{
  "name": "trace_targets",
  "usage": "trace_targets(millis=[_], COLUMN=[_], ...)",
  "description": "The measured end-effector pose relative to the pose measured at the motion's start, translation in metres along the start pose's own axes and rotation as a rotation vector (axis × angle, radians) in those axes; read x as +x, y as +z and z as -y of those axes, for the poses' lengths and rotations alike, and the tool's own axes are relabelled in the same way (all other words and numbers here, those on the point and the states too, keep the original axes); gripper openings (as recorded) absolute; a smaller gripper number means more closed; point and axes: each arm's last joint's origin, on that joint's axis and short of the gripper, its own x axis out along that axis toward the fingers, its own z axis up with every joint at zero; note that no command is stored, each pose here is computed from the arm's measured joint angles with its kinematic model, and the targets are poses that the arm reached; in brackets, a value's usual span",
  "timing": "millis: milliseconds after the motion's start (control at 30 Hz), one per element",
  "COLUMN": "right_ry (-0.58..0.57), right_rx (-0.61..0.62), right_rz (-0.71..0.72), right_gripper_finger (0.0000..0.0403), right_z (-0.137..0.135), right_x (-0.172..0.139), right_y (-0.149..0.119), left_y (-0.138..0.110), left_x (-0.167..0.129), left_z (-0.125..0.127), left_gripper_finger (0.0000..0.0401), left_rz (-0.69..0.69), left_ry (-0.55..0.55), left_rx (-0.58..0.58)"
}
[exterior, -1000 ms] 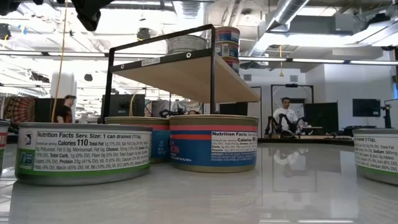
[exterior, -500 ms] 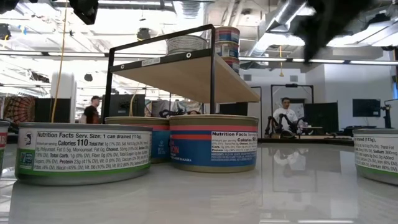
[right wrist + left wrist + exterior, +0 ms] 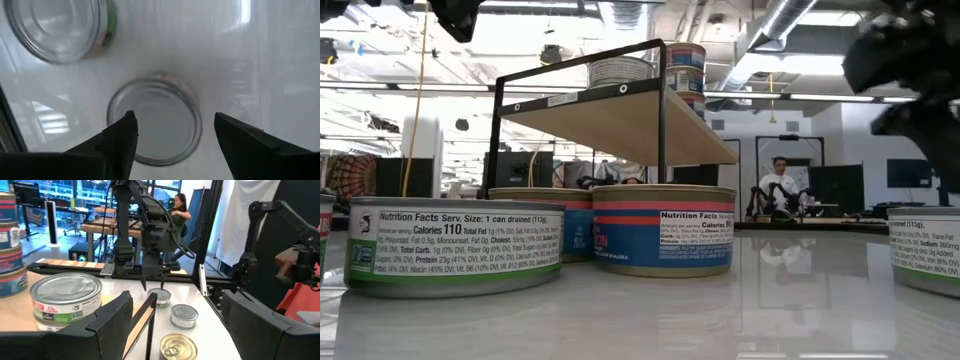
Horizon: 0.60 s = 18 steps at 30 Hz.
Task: Stack canned seafood by type on shelf
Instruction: Stack the green tuna can on top of the stacked green tuna cans on the shelf
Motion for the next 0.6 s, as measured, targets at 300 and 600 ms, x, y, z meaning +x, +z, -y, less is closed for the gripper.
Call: trace_targets(millis=[300,600], right_ry=[-0.041,0.016], right_rx=[0.016,0.025], right_rz=[-0.026,-0.014], right_gripper_finger=[0.0196,0.0063], right_z=[0.016,0.019], right_x=[0.018,0.029], right_y=[-0.008,-0.011], left_y=[-0.004,-0.004], left_x=[0.000,0.000], left_z=[-0.002,-0.002], left_gripper_finger=[0.0287,0.0287], left_rz=[-0.031,-0.030], left_ry=[0.070,0.071], left_rx=[0.012,0.004])
